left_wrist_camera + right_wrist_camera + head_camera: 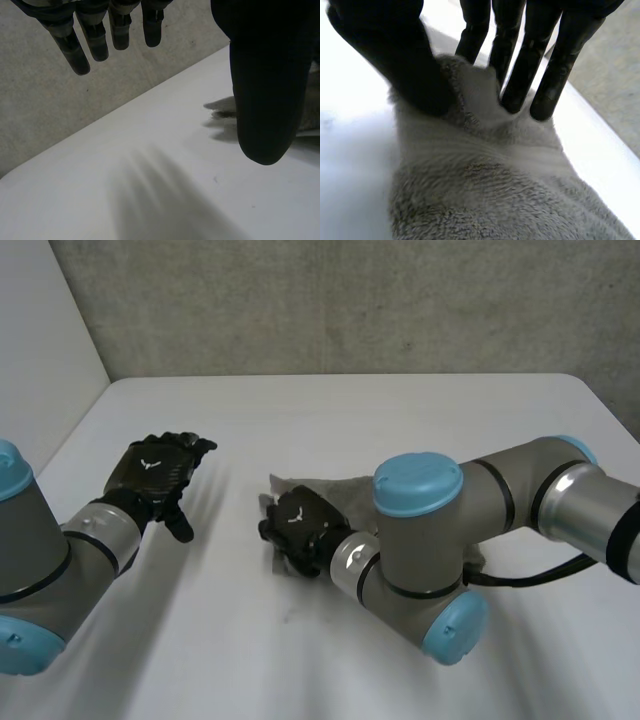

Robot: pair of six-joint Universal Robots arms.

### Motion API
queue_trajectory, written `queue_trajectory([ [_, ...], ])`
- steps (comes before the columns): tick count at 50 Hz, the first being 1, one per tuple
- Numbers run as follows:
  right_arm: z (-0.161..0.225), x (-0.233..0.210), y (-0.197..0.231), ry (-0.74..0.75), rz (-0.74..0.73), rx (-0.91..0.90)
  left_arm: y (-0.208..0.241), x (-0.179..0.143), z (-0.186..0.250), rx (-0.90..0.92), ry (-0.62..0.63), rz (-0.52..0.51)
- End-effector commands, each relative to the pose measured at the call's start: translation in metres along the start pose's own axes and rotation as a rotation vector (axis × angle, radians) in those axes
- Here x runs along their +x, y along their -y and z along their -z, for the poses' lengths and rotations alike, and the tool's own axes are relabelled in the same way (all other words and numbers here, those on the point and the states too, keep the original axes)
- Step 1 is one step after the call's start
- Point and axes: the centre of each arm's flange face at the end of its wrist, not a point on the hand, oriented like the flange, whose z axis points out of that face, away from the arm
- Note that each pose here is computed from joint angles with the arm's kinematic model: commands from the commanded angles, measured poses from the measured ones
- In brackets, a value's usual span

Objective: Fold the towel.

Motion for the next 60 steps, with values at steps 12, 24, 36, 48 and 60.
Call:
queue_trajectory([
  [12, 0.082, 0.125, -0.028, -0.355, -0.278, -0.102, 0.001, 0.001, 0.0, 0.018, 0.001, -0.005],
  [24, 0.112, 0.128, -0.105, -0.345, -0.411, -0.198, 0.004, 0.011, 0.002, 0.029, -0.026, -0.01],
  [36, 0.118, 0.136, -0.121, -0.421, -0.393, -0.174, 0.004, 0.015, 0.004, 0.029, -0.04, -0.014],
  [48, 0.108, 0.169, -0.06, -0.509, -0.201, 0.012, 0.008, 0.014, 0.007, 0.043, -0.035, -0.015],
  [60, 0.025, 0.016, 0.009, -0.015, 0.042, 0.074, 0.008, 0.013, 0.009, 0.041, -0.029, -0.015],
])
